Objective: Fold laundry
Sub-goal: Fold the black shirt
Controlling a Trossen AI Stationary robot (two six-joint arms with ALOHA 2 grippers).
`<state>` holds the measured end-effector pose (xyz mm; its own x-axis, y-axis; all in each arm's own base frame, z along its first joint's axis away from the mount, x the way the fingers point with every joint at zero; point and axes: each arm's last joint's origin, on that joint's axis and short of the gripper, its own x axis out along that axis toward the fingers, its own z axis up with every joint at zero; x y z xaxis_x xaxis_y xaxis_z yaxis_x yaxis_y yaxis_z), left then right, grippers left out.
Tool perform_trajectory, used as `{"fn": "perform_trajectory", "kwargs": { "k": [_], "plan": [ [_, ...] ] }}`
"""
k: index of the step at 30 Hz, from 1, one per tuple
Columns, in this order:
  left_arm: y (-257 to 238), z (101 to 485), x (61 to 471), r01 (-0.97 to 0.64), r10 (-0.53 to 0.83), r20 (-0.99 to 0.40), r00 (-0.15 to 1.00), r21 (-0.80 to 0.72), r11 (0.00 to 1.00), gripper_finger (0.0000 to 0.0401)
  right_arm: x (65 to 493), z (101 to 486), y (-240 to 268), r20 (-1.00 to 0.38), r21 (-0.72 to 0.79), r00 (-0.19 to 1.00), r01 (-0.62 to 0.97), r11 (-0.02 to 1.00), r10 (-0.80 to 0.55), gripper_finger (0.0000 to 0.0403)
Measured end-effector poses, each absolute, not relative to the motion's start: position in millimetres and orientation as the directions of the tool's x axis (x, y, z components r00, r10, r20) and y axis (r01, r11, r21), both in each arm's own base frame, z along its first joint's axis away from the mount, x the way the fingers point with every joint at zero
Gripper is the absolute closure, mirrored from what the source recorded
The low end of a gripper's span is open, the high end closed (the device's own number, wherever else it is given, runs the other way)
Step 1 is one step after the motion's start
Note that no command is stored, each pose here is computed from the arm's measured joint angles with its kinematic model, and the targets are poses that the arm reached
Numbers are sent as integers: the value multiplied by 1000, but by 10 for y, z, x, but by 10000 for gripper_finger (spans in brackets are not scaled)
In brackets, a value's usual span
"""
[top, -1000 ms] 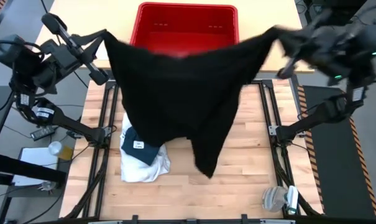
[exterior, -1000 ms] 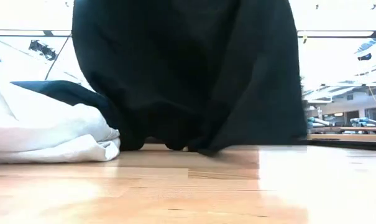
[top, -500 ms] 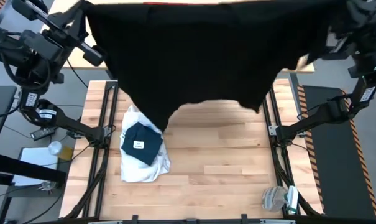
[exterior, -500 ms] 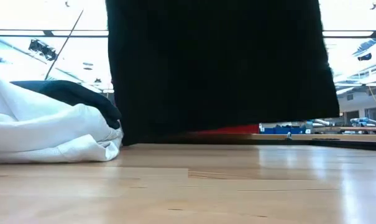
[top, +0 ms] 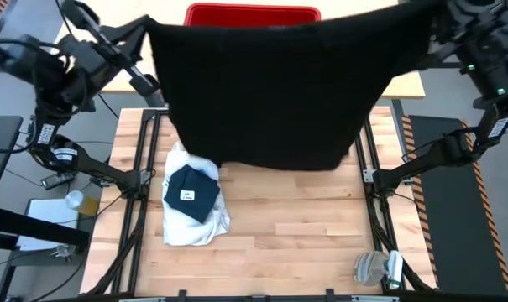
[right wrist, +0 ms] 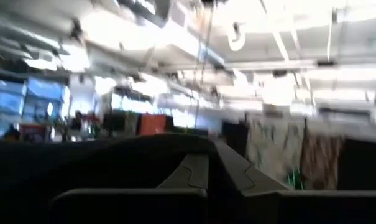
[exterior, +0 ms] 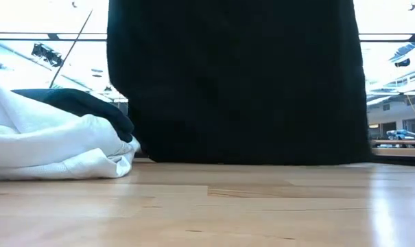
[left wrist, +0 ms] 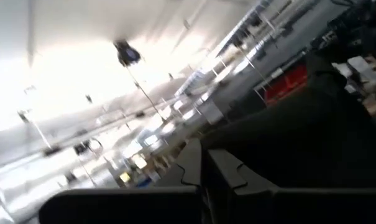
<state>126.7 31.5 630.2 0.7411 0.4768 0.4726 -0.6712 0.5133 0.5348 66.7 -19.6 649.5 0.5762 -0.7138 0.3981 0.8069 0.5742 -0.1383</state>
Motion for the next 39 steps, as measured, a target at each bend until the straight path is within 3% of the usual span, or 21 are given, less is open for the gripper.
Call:
{"fn": "perform_trajectory", "kwargs": {
  "k": [3, 8, 11, 15, 19, 23, 28, 31, 34, 36, 39],
  "plan": [
    [361, 6252, 1330, -657, 501, 426, 754, 473, 587, 392, 748, 6416, -199, 313, -95, 574, 812, 576, -757, 390],
    [415, 6192, 1526, -626, 494, 384, 780, 473, 620, 392, 893, 6360, -210, 236, -133, 514, 858, 496, -825, 390],
    [435, 6168, 1673, -599, 462, 381, 801, 493, 631, 392, 983, 6355, -196, 247, -157, 553, 833, 530, -796, 390],
    [475, 6165, 1812, -610, 465, 404, 788, 613, 502, 392, 1029, 6396, -199, 272, -215, 529, 848, 485, -804, 390],
    [636, 6214, 1856, -675, 513, 476, 714, 662, 326, 392, 1045, 6468, -274, 308, -327, 416, 891, 315, -856, 390],
    [896, 6255, 1878, -735, 572, 553, 605, 665, 134, 392, 1040, 6595, -369, 424, -336, 301, 928, 161, -854, 390],
    [1203, 6299, 1885, -786, 576, 666, 474, 615, -64, 392, 1006, 6758, -444, 668, -287, 206, 958, 8, -715, 390],
    [1276, 6346, 1875, -824, 507, 755, 416, 549, -142, 392, 1030, 6811, -453, 784, -218, 185, 976, 15, -592, 390],
    [1249, 6398, 1811, -871, 415, 814, 407, 482, -91, 392, 1066, 6828, -461, 835, -149, 180, 984, 100, -520, 388],
    [1222, 6426, 1764, -899, 395, 831, 391, 437, -31, 392, 1083, 6819, -479, 821, -118, 182, 982, 151, -541, 388],
    [1143, 6436, 1717, -902, 410, 805, 429, 408, 142, 392, 1131, 6762, -507, 743, -162, 260, 964, 211, -617, 388]
  ]
}}
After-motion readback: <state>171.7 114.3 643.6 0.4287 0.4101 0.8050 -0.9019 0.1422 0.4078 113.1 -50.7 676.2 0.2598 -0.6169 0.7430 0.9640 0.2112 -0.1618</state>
